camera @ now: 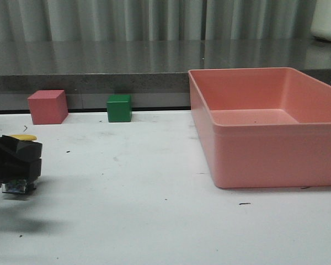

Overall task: Place and stand button with both arms
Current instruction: 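Rotate the held button upright with the yellow cap on top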

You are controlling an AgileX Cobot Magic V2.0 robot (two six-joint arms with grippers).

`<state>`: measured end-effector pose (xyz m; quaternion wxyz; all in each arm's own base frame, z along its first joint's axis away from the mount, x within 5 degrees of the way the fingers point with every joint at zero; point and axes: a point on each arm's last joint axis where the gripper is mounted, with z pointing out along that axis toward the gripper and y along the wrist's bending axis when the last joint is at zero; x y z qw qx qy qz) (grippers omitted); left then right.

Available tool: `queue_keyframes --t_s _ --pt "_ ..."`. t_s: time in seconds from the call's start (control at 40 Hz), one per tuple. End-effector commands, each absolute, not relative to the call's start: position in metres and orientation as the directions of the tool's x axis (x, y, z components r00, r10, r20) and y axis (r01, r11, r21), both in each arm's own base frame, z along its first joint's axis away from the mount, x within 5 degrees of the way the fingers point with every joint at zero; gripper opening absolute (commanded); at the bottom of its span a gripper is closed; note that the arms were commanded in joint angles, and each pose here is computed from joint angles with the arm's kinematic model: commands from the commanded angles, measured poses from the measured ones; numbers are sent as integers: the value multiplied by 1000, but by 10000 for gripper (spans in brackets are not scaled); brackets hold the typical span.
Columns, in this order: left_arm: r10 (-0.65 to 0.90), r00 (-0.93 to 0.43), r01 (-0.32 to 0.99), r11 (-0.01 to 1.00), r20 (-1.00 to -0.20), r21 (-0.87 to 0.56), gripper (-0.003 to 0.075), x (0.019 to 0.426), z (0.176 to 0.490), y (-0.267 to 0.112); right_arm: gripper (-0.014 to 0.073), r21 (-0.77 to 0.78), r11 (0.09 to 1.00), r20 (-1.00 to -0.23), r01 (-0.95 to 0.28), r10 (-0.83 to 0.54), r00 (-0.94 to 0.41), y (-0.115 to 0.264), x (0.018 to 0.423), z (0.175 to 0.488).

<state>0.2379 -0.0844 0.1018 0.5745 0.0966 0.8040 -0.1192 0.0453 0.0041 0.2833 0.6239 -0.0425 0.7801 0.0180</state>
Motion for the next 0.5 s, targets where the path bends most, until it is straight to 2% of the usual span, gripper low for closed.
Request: queue_keyframes --t_s 0.0,0.2,0.474 --pt "-53 -119 300 950 -992 -86 181 244 125 -85 -69 -39 996 -992 -78 -48 -119 4 46 299" --pt "-51 -117 309 947 -992 -85 193 244 126 -86 -69 -39 996 -992 -78 -48 -119 4 46 299" --pt "-60 -79 334 939 -995 -83 447 243 137 -88 -69 -39 996 -992 -78 -48 -119 4 46 299"
